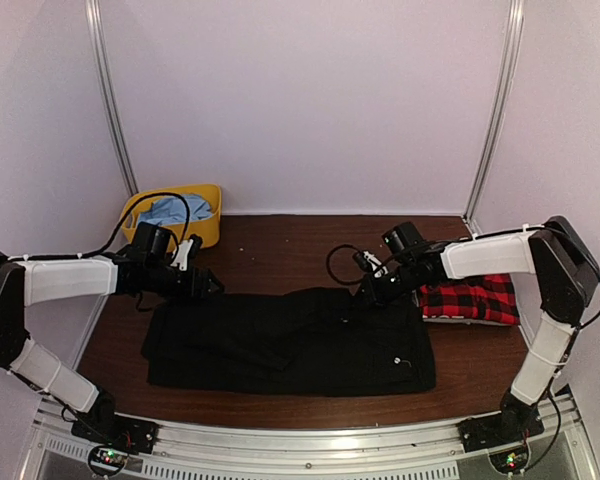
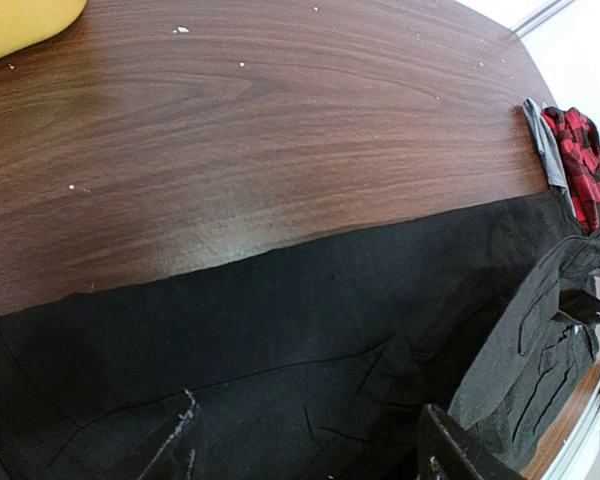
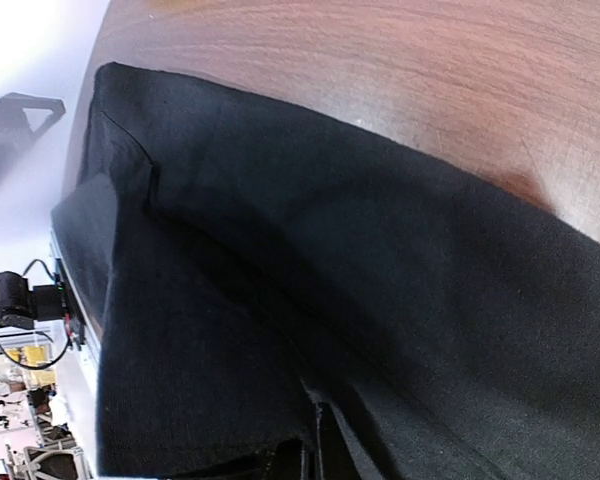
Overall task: Fold and stack the long sleeve shirts
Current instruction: Fold the sleeve of the 1/3-folded shirt.
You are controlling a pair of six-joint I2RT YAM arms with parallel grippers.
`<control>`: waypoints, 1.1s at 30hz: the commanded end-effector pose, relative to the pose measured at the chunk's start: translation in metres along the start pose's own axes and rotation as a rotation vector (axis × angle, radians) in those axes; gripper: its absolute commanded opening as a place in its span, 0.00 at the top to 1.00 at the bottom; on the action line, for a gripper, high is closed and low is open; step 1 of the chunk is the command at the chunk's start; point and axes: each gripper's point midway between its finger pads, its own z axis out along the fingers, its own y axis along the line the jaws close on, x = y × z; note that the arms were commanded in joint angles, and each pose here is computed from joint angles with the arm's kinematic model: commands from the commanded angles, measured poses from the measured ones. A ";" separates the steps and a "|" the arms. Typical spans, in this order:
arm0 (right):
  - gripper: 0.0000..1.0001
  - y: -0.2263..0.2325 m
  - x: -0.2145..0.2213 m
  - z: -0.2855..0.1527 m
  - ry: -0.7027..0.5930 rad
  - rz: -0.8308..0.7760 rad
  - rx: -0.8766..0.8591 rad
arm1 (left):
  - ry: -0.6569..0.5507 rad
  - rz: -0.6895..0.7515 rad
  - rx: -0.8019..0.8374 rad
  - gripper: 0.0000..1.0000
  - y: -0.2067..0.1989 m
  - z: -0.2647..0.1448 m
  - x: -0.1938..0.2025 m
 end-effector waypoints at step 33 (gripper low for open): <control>0.92 -0.066 -0.004 -0.019 -0.049 0.216 -0.077 | -0.028 -0.003 -0.007 0.26 0.005 0.006 -0.003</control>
